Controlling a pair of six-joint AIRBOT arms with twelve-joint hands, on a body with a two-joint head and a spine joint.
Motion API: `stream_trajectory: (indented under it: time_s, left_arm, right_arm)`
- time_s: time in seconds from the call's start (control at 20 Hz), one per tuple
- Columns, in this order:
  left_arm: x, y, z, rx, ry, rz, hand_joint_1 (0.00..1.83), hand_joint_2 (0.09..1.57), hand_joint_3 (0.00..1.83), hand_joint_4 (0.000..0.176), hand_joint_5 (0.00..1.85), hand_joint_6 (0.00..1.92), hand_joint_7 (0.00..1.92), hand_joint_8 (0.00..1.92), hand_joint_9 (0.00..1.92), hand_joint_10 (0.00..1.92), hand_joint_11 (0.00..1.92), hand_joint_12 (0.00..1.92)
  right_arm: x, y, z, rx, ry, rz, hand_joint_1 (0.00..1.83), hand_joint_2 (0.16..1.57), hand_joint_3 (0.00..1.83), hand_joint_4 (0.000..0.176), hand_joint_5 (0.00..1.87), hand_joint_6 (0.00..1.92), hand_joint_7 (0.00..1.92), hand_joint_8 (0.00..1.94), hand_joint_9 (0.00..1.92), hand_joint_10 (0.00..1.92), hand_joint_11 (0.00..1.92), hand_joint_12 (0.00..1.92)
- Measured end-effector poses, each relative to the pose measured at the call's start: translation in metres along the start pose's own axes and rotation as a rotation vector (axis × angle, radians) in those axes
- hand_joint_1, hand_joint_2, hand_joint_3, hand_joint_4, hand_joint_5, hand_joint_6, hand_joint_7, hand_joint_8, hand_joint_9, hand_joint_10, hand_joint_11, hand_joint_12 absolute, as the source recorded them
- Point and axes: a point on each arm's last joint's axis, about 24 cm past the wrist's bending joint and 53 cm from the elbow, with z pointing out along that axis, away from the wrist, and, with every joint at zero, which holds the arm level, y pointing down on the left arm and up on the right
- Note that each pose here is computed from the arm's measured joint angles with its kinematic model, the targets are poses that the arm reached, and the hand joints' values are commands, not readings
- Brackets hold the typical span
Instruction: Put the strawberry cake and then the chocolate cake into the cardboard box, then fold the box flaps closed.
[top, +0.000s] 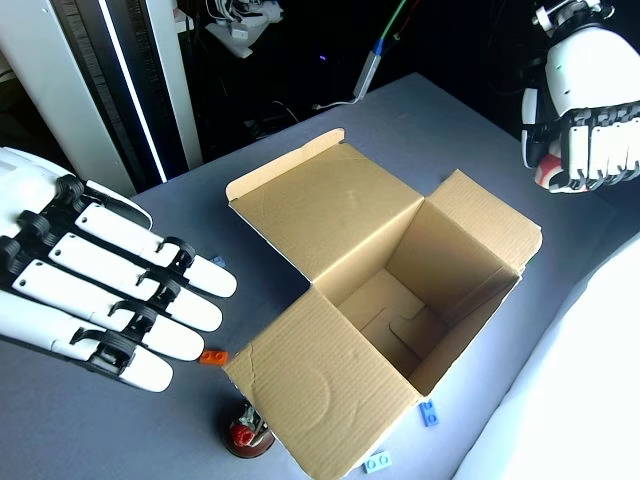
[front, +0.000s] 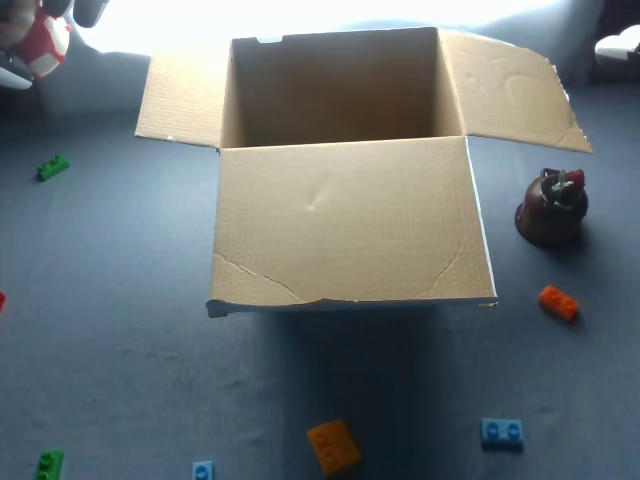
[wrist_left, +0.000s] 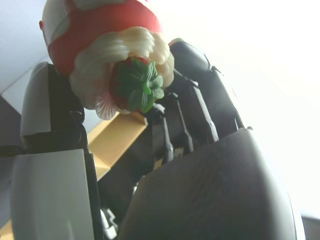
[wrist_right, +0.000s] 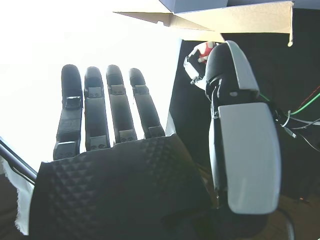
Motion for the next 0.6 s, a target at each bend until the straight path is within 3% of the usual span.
stream_trajectory:
  time_s: [0.15, 0.3, 0.6]
  left_arm:
    - [-0.014, -0.010, 0.005, 0.024, -0.032, -0.005, 1.45, 1.28, 0.00, 0.000, 0.30, 1.48, 0.50, 1.61, 0.65, 1.68, 0.54, 1.83]
    - [-0.013, -0.029, 0.009, 0.068, -0.026, 0.000, 1.45, 1.27, 0.00, 0.000, 0.33, 1.43, 0.53, 1.56, 0.68, 1.65, 0.56, 1.79]
    - [-0.012, -0.049, 0.013, 0.113, -0.022, 0.004, 1.45, 1.27, 0.00, 0.000, 0.35, 1.38, 0.53, 1.55, 0.67, 1.67, 0.57, 1.81]
  right_arm:
    - [0.000, 0.000, 0.000, -0.001, 0.000, 0.000, 0.39, 1.13, 0.00, 0.000, 0.14, 0.00, 0.17, 0.00, 0.17, 0.00, 0.00, 0.69]
    - [0.000, 0.000, 0.000, 0.000, 0.001, 0.000, 0.39, 1.14, 0.01, 0.000, 0.15, 0.01, 0.19, 0.00, 0.18, 0.00, 0.00, 0.70]
    - [0.000, 0.000, 0.000, -0.001, 0.000, 0.000, 0.39, 1.14, 0.00, 0.000, 0.15, 0.00, 0.17, 0.00, 0.17, 0.00, 0.00, 0.66]
